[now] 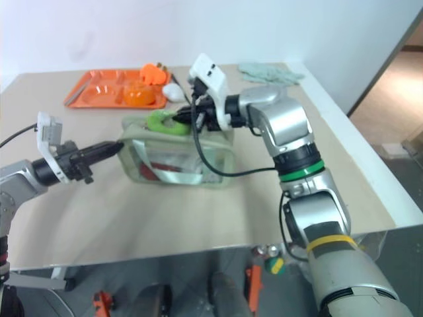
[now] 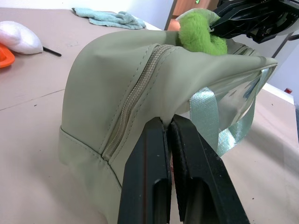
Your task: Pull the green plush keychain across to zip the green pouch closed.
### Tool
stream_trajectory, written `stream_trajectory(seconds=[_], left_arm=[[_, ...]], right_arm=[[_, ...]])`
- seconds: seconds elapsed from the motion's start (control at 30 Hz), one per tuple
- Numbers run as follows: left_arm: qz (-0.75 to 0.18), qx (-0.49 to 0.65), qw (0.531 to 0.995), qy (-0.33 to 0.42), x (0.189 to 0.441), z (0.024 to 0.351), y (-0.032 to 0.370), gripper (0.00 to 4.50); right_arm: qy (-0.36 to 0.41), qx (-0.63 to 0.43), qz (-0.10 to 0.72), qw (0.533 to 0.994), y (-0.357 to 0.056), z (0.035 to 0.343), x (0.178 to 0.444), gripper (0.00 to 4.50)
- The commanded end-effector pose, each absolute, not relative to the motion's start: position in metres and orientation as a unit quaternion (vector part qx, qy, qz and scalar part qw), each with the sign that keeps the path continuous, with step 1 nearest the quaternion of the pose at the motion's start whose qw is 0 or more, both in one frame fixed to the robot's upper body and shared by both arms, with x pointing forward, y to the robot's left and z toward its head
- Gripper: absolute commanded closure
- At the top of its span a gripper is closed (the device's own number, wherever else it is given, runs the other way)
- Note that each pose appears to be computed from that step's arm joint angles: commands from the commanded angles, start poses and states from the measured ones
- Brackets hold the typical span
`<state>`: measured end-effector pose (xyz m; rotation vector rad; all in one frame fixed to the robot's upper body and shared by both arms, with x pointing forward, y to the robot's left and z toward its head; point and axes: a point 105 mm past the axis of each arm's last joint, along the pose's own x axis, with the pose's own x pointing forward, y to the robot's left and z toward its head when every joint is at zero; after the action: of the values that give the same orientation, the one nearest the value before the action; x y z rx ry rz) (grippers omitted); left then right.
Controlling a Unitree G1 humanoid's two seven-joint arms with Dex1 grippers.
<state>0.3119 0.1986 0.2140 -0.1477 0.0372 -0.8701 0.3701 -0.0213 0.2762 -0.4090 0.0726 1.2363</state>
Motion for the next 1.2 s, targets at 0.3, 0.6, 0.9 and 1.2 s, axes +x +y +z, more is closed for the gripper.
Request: stream_trajectory(seconds=[0.3,0.6,0.9,1.2], left_arm=[[-0.424,-0.065,0.903,0.009,0.312,0.217,0.196,4.5],[-0.427,-0.068,0.902,0.007,0.314,0.214,0.193,4.5],[-0.433,-0.068,0.899,0.005,0.315,0.214,0.19,4.5],[-0.442,-0.063,0.895,0.012,0.315,0.214,0.188,4.5]], right_arm=[[0.005,-0.202,0.553,0.808,-0.036,0.303,0.373,4.48],[0.011,-0.229,0.477,0.849,-0.103,0.329,0.386,4.48],[-0.014,-0.426,0.374,0.824,-0.164,0.326,0.385,4.48],[0.02,-0.526,0.379,0.761,-0.184,0.303,0.362,4.48]])
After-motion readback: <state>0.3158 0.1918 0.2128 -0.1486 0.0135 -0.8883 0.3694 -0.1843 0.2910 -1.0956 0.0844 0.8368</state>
